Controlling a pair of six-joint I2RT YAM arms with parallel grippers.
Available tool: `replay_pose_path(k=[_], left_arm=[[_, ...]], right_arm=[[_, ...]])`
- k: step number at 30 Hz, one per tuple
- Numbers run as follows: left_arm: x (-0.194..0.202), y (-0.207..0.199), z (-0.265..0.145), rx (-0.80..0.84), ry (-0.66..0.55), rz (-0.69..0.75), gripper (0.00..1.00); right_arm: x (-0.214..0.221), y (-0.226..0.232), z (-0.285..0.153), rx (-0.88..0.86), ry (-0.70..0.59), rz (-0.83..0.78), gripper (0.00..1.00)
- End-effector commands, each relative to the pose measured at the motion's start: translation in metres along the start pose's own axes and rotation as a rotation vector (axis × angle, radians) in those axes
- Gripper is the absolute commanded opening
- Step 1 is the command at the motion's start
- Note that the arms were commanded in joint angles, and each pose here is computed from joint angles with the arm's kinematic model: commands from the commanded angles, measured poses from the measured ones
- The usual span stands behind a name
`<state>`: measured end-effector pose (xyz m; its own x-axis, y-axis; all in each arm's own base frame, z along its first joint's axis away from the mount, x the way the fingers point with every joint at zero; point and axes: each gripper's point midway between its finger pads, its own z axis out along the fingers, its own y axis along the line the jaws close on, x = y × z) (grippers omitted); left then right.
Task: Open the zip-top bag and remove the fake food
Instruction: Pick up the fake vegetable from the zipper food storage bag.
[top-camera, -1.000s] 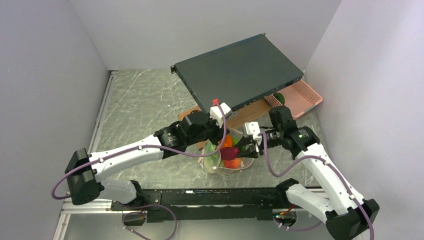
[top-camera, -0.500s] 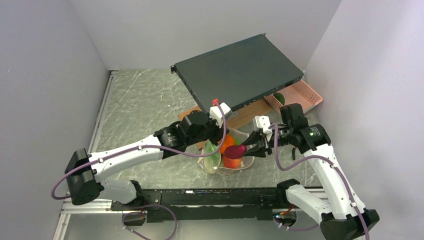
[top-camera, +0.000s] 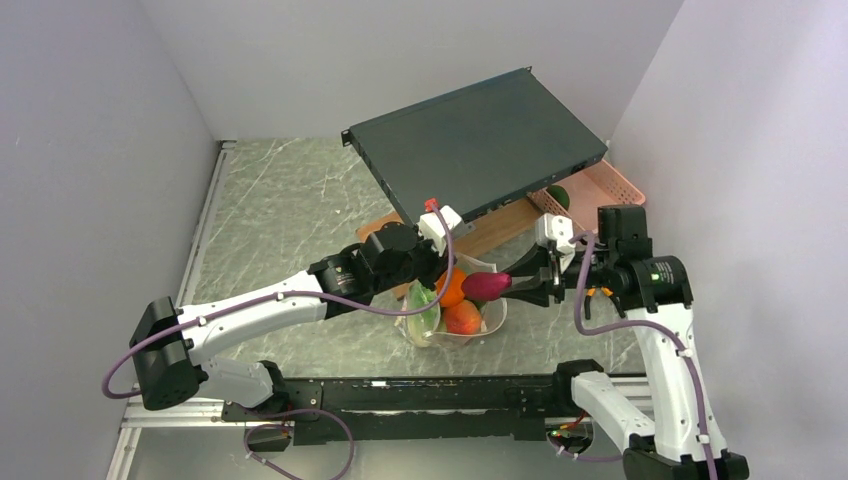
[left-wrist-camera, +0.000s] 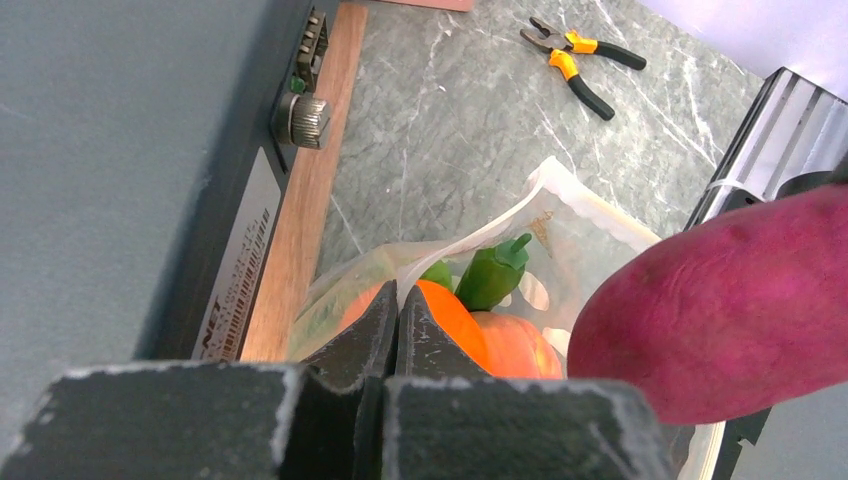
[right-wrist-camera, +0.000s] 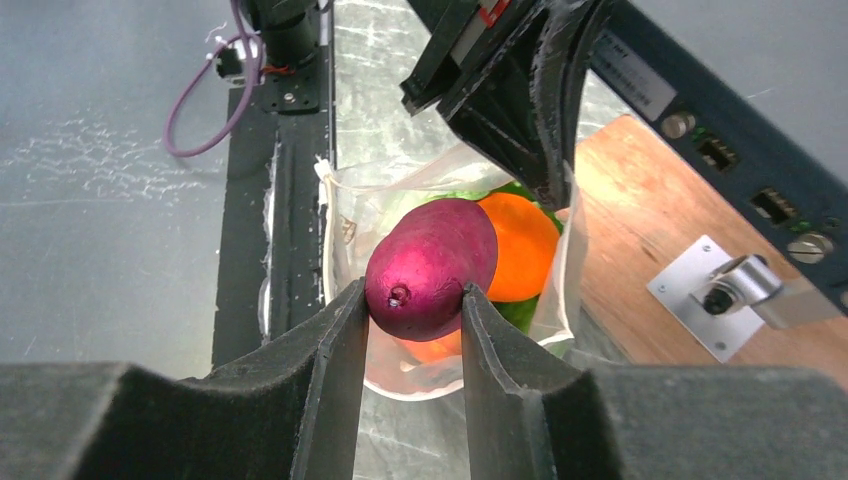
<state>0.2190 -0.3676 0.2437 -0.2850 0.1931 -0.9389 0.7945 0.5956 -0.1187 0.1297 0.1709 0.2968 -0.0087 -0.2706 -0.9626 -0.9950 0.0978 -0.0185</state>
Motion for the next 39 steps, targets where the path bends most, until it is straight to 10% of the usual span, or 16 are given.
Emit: replay_pose_path(k=[1,26,39], left_arm=[[-0.023,0.014,-0.009,-0.068,-0.069,-0.004,0.00],[-0.022,0.015,-0.013,-0.062,-0.073,0.041,0.00],[-0.023,0.008,-0.012,-0.017,-0.087,0.064,0.00]], right_arm=[[-0.027,0.010,-0.011,0.024,-0.056,0.008,0.00],[-0.022,-0.055,-0.053,0.413,-0.138,0.235,0.00],[0.050,-0.126,-0.081,0.782,-0.127,0.482,0.00]])
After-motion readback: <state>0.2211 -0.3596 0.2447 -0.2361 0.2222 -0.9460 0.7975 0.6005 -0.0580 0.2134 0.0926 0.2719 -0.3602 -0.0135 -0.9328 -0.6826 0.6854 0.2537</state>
